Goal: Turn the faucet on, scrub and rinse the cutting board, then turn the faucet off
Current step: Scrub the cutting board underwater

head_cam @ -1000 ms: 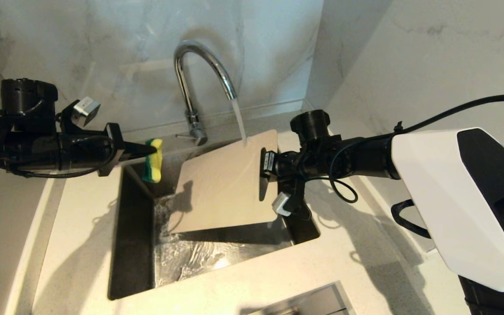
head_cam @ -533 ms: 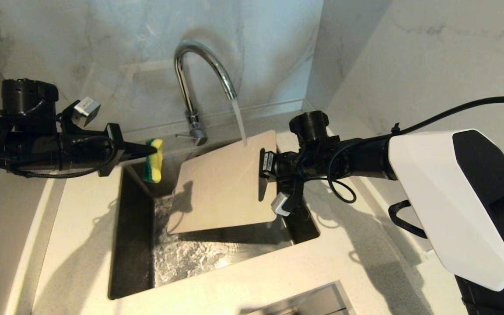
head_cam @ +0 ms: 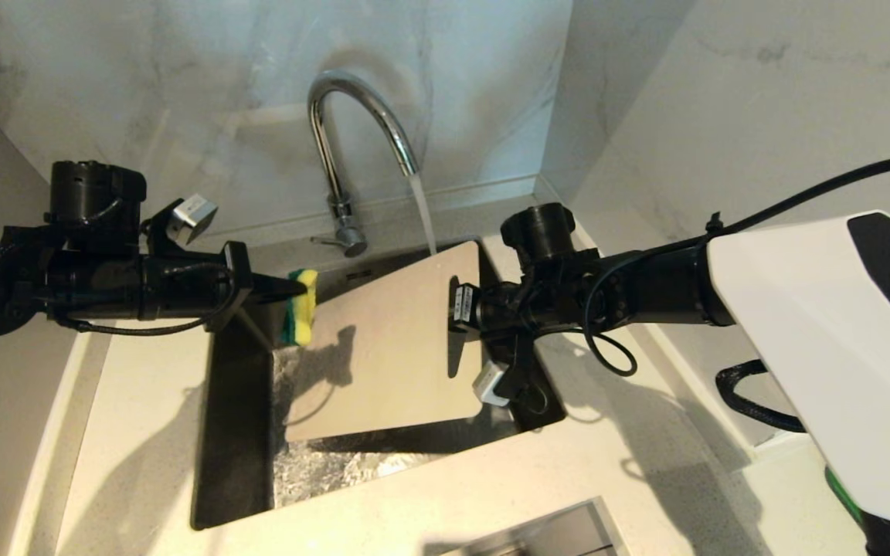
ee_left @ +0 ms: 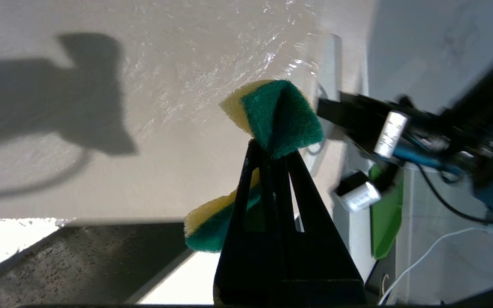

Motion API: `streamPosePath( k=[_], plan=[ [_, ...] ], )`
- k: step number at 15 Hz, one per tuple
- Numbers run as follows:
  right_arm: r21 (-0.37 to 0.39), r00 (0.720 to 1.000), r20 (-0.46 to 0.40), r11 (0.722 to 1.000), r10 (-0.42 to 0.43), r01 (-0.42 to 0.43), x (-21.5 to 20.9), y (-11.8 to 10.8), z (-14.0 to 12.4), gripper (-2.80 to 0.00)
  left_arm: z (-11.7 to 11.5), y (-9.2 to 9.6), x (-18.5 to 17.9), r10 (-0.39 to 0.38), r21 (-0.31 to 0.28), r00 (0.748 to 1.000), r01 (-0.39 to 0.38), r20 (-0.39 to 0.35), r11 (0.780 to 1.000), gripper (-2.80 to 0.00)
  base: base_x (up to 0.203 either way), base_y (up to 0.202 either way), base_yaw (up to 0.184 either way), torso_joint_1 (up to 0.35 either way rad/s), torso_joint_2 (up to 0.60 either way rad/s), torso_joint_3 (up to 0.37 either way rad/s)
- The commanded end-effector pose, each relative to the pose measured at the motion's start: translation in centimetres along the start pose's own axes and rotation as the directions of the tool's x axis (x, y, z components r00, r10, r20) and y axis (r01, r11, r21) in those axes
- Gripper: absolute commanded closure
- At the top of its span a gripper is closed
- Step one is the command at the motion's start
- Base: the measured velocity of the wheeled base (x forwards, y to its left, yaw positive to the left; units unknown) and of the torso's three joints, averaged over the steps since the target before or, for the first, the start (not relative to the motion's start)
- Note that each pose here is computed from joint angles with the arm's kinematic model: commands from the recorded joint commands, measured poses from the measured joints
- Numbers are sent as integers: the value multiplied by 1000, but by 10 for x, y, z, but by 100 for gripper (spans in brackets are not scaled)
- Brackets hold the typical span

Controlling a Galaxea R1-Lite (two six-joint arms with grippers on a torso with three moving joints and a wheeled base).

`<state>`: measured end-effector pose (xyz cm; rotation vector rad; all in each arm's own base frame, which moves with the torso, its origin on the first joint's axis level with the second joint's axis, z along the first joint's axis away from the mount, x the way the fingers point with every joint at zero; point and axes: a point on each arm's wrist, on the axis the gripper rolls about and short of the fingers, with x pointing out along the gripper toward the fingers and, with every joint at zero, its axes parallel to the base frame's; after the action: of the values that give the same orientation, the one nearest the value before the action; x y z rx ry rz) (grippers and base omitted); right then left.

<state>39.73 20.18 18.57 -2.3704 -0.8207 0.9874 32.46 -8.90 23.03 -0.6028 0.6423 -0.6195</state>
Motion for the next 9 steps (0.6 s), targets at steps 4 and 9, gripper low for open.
streamPosePath(
  k=[4, 9],
  plan=[
    [-54, 1000, -15, 998, -28, 27, -38, -33, 7, 0, -2, -1, 6, -3, -1, 1000, 3, -3, 1000, 0, 0, 0, 0, 0, 0, 0],
    [-55, 998, 28, 997, -50, 52, -34, -48, 22, 0, 4, -32, 24, -60, 63, 998, 59, 15, 996, 0, 0, 0, 0, 0, 0, 0]
  ],
)
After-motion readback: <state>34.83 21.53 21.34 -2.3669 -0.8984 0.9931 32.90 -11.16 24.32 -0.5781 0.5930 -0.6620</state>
